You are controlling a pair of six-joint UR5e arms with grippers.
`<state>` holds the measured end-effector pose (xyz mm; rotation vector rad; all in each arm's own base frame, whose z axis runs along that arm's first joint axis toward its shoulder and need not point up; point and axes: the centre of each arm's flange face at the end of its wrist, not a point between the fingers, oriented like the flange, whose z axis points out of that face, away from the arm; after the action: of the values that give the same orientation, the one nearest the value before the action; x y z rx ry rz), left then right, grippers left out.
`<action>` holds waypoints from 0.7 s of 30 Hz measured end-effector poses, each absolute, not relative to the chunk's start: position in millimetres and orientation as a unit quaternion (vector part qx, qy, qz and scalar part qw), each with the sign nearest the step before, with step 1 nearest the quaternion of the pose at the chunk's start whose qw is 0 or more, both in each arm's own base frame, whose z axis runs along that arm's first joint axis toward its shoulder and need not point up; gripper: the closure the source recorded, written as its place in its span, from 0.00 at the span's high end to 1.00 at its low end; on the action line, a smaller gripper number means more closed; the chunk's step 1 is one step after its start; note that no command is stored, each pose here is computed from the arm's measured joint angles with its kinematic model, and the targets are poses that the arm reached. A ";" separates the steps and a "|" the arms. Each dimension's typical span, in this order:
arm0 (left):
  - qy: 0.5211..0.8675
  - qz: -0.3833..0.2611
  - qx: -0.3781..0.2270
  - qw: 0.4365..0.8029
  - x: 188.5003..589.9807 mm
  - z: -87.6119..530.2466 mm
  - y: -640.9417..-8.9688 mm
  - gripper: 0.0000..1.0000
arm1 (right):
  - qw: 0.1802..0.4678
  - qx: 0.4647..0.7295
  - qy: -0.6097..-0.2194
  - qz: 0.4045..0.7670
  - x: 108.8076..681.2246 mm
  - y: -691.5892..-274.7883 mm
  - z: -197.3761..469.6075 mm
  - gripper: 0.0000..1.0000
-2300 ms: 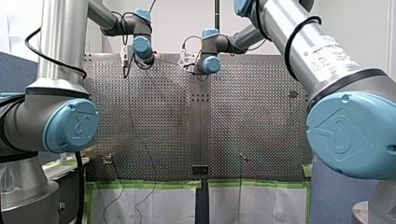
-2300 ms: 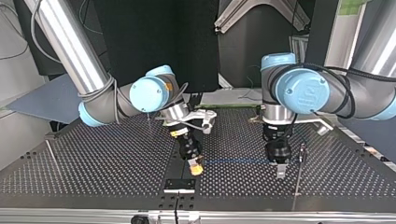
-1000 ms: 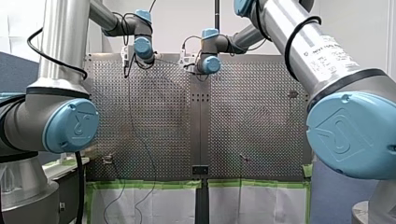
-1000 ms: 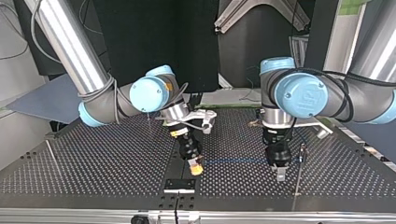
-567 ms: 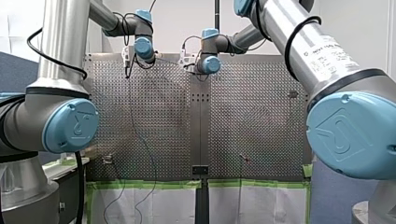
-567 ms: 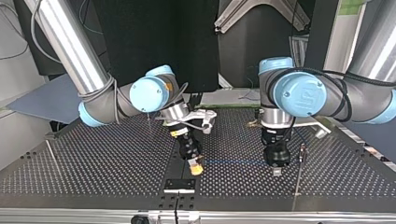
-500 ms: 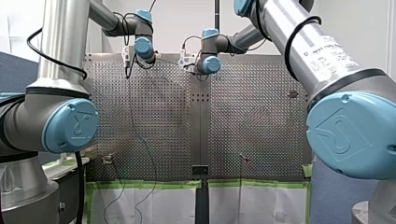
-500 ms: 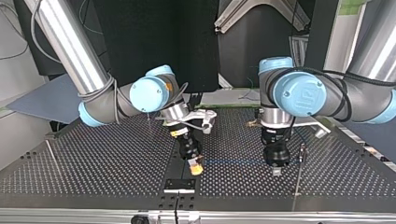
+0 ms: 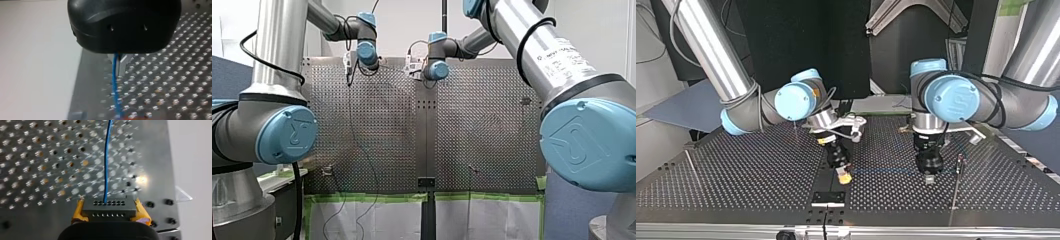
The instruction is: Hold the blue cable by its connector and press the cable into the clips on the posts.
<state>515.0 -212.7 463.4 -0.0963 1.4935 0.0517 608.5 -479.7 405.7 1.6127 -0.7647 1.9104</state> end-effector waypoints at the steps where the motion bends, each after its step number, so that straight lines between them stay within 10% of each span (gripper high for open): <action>1: 0.681 0.023 -0.043 0.731 515.0 458.6 -214.3 0.00 | 0.262 0.597 -0.286 0.702 606.8 -480.5 401.4 0.00; 21: 0.726 0.009 0.000 0.688 489.8 327.8 -280.5 0.00 | 0.289 0.636 -0.349 0.625 575.4 -473.4 309.8 0.00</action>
<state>489.8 -280.5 327.8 0.0000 1.6254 0.0207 575.4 -473.4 309.8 1.6963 -0.9301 1.6687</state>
